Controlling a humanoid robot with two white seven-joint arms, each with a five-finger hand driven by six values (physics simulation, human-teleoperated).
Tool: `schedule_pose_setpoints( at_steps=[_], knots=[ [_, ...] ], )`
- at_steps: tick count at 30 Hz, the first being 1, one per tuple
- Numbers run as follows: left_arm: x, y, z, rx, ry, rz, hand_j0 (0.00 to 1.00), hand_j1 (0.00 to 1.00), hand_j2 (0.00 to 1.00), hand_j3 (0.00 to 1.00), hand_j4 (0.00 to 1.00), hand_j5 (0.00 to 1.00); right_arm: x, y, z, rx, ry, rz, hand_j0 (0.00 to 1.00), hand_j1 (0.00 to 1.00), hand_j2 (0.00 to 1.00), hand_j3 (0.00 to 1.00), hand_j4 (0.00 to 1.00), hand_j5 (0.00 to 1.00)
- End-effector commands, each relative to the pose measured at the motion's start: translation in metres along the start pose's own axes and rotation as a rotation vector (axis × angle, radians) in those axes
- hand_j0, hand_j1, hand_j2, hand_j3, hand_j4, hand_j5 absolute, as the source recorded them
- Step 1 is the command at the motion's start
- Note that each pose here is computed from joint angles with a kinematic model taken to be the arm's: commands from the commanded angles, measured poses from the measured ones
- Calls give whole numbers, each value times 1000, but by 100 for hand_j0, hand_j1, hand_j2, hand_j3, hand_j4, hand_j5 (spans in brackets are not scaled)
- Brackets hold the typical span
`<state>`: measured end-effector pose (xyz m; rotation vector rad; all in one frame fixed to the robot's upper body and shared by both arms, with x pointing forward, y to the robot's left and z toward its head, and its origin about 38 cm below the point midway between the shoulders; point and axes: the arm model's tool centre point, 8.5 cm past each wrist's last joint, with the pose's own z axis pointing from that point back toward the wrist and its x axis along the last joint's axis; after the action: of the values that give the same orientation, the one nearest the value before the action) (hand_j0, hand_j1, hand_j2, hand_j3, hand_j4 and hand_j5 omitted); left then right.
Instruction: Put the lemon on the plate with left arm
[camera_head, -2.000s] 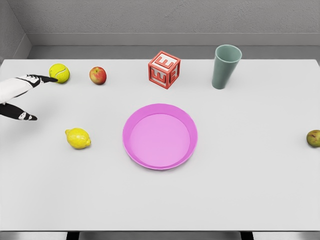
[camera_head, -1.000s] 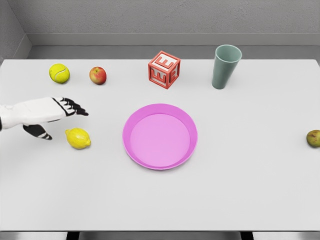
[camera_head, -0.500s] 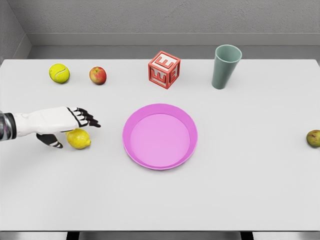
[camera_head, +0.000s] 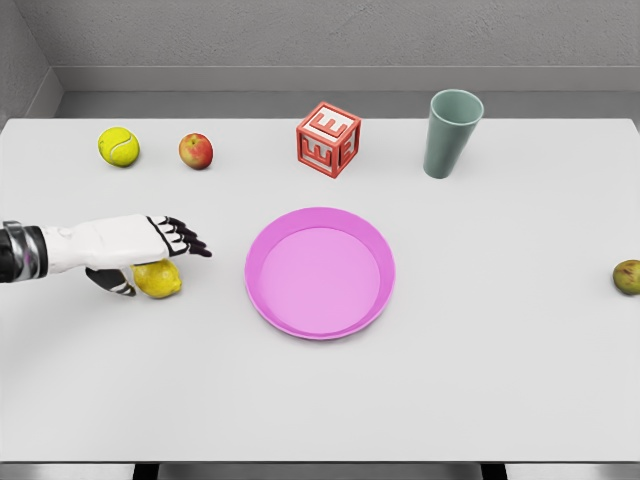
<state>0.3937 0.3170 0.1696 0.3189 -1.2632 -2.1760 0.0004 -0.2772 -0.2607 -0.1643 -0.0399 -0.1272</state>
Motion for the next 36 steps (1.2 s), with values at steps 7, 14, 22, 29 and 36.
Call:
schedule_pose_setpoints(
  at_steps=[7,14,22,29,36],
  knots=[
    [5,-1,-7,1,-13,-5,100,100,100,100,100,100,0,0,0,-1,1,0,100,100,100,100,100,100],
    [7,-3,-8,-11,-19,-7,96,96,96,96,96,96,0,0,0,0,-1,0,100,100,100,100,100,100],
    [5,-1,-3,-34,-11,-19,75,75,75,75,75,75,0,0,0,0,1,0,100,100,100,100,100,100],
    [4,1,-3,-33,-13,-17,77,77,77,77,77,77,0,0,0,0,1,0,100,100,100,100,100,100],
    [4,-5,-6,-59,-13,-18,77,77,77,77,77,77,0,0,0,0,1,0,100,100,100,100,100,100]
  ],
)
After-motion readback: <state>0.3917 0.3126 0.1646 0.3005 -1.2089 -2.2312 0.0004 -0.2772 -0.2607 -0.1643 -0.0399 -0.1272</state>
